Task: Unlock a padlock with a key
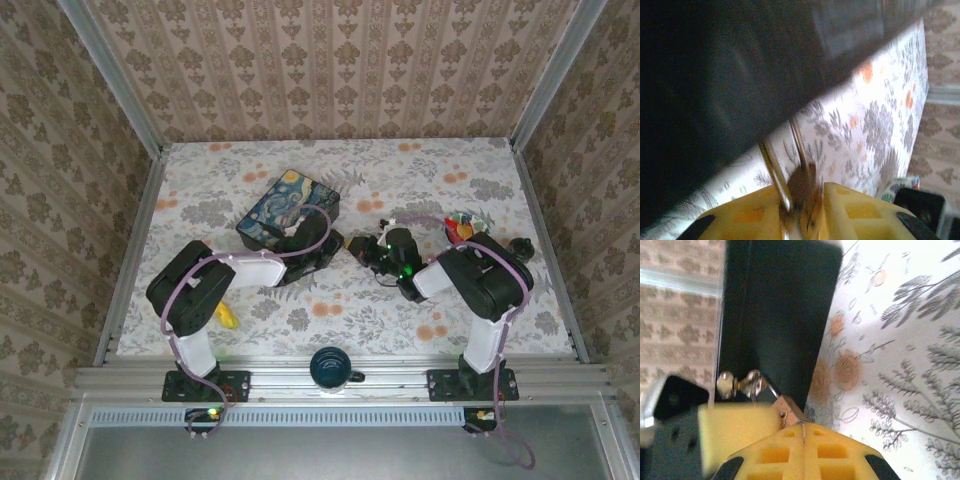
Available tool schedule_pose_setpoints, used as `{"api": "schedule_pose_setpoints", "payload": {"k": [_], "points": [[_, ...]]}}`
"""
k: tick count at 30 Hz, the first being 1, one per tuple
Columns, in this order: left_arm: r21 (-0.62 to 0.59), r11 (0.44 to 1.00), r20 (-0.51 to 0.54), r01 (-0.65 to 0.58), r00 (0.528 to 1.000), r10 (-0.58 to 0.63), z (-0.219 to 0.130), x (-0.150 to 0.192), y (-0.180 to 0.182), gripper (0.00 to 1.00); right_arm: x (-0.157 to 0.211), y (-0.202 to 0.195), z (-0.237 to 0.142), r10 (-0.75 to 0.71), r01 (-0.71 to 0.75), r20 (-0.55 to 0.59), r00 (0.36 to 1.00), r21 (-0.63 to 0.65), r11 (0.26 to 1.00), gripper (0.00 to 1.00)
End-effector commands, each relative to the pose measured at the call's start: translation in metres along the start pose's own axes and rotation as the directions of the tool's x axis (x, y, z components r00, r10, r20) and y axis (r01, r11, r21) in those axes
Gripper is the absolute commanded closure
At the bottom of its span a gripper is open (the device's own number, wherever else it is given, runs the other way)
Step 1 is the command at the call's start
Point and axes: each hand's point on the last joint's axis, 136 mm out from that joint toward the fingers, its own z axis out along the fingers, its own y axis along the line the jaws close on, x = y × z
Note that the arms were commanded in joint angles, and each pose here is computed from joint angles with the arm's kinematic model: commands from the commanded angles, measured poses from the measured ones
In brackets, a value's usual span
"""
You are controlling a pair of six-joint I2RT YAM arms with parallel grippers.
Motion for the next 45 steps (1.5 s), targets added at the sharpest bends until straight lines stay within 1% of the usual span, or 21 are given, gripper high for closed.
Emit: {"api": "schedule_pose_setpoints", "payload": {"k": [1, 6, 7, 8, 9, 11, 12, 13, 16, 18, 20, 22, 24, 26, 29, 32, 34, 37, 41, 42, 45], "points": [[0.169, 0.986, -0.212, -0.003, 0.976, 0.039, -0.01, 0.054, -0.049, 1.0, 0.002, -0.001, 0.003, 0.234, -0.234, 0.006, 0.972, -0.013, 0.972, 1.0], [0.166, 0.986, -0.223, 0.016, 0.975, 0.022, -0.006, 0.056, -0.045, 1.0, 0.006, 0.007, 0.006, 0.357, -0.358, -0.035, 0.934, -0.048, 0.932, 1.0], [0.169, 0.985, -0.216, 0.019, 0.976, 0.018, -0.006, 0.055, -0.044, 0.99, 0.006, 0.006, 0.006, 0.379, -0.381, -0.039, 0.925, -0.051, 0.923, 1.0], [0.173, 0.985, -0.208, 0.022, 0.978, 0.015, -0.007, 0.053, -0.043, 0.96, 0.007, 0.005, 0.005, 0.394, -0.395, -0.04, 0.918, -0.057, 0.917, 1.0], [0.177, 0.984, -0.201, 0.025, 0.979, 0.012, -0.009, 0.052, -0.042, 0.85, 0.006, 0.004, 0.004, 0.415, -0.416, -0.035, 0.909, -0.068, 0.907, 1.0], [0.19, 0.982, -0.186, 0.013, 0.982, 0.023, -0.013, 0.048, -0.044, 0.58, 0.005, 0.0, 0.003, 0.442, -0.443, -0.025, 0.897, -0.077, 0.893, 1.0], [0.196, 0.981, -0.177, 0.0, 0.984, 0.036, -0.017, 0.046, -0.046, 0.43, 0.005, -0.002, 0.004, 0.447, -0.448, -0.024, 0.894, -0.074, 0.891, 1.0], [0.202, 0.979, -0.165, -0.021, 0.985, 0.055, -0.021, 0.043, -0.049, 0.32, 0.007, -0.003, 0.005, 0.448, -0.449, -0.027, 0.893, -0.066, 0.891, 1.0], [0.206, 0.973, -0.11, -0.104, 0.986, 0.129, -0.034, 0.033, -0.058, 0.14, 0.008, -0.003, 0.008, 0.454, -0.455, -0.031, 0.89, -0.064, 0.888, 1.0], [0.186, 0.97, -0.059, -0.158, 0.983, 0.172, -0.045, 0.022, -0.058, 0.1, 0.007, -0.002, 0.008, 0.463, -0.464, -0.029, 0.886, -0.069, 0.883, 1.0], [0.137, 0.968, -0.005, -0.21, 0.977, 0.212, -0.056, 0.011, -0.052, 0.02, 0.006, 0.0, 0.009, 0.466, -0.467, -0.03, 0.884, -0.073, 0.881, 1.0], [0.036, 0.965, 0.056, -0.261, 0.964, 0.259, -0.068, -0.006, -0.038, 0.02, 0.006, -0.001, 0.011, 0.461, -0.462, -0.031, 0.887, -0.058, 0.885, 1.0], [-0.075, 0.954, 0.121, -0.29, 0.947, 0.297, -0.081, -0.023, -0.024, 0.08, 0.007, 0.0, 0.013, 0.453, -0.454, -0.032, 0.891, -0.054, 0.889, 1.0], [-0.124, 0.942, 0.176, -0.311, 0.928, 0.33, -0.09, -0.037, -0.019, 0.14, 0.008, 0.001, 0.014, 0.447, -0.448, -0.031, 0.894, -0.054, 0.892, 1.0], [-0.131, 0.94, 0.202, -0.315, 0.92, 0.337, -0.09, -0.045, -0.018, 0.22, 0.007, 0.001, 0.014, 0.441, -0.442, -0.028, 0.897, -0.052, 0.896, 1.0], [-0.118, 0.95, 0.186, -0.29, 0.933, 0.308, -0.077, -0.04, -0.015, 0.27, 0.009, 0.002, 0.015, 0.428, -0.429, -0.032, 0.903, -0.045, 0.902, 1.0], [-0.108, 0.951, 0.158, -0.29, 0.939, 0.304, -0.066, -0.035, -0.016, 0.28, 0.01, 0.003, 0.015, 0.418, -0.419, -0.033, 0.908, -0.038, 0.907, 1.0], [-0.127, 0.952, 0.128, -0.28, 0.947, 0.296, -0.047, -0.03, -0.013, 0.28, 0.011, 0.006, 0.014, 0.399, -0.4, -0.029, 0.917, -0.027, 0.916, 1.0], [-0.087, 0.965, 0.155, -0.247, 0.954, 0.258, -0.031, -0.031, -0.014, 0.34, 0.011, 0.007, 0.011, 0.384, -0.385, -0.021, 0.923, -0.016, 0.923, 1.0], [-0.086, 0.967, 0.163, -0.239, 0.954, 0.251, -0.029, -0.033, -0.012, 0.34, 0.012, 0.006, 0.012, 0.383, -0.383, -0.021, 0.924, -0.014, 0.924, 1.0], [-0.086, 0.972, 0.177, -0.219, 0.957, 0.231, -0.024, -0.035, -0.008, 0.4, 0.013, 0.007, 0.013, 0.384, -0.384, -0.025, 0.923, -0.016, 0.923, 1.0]]}}
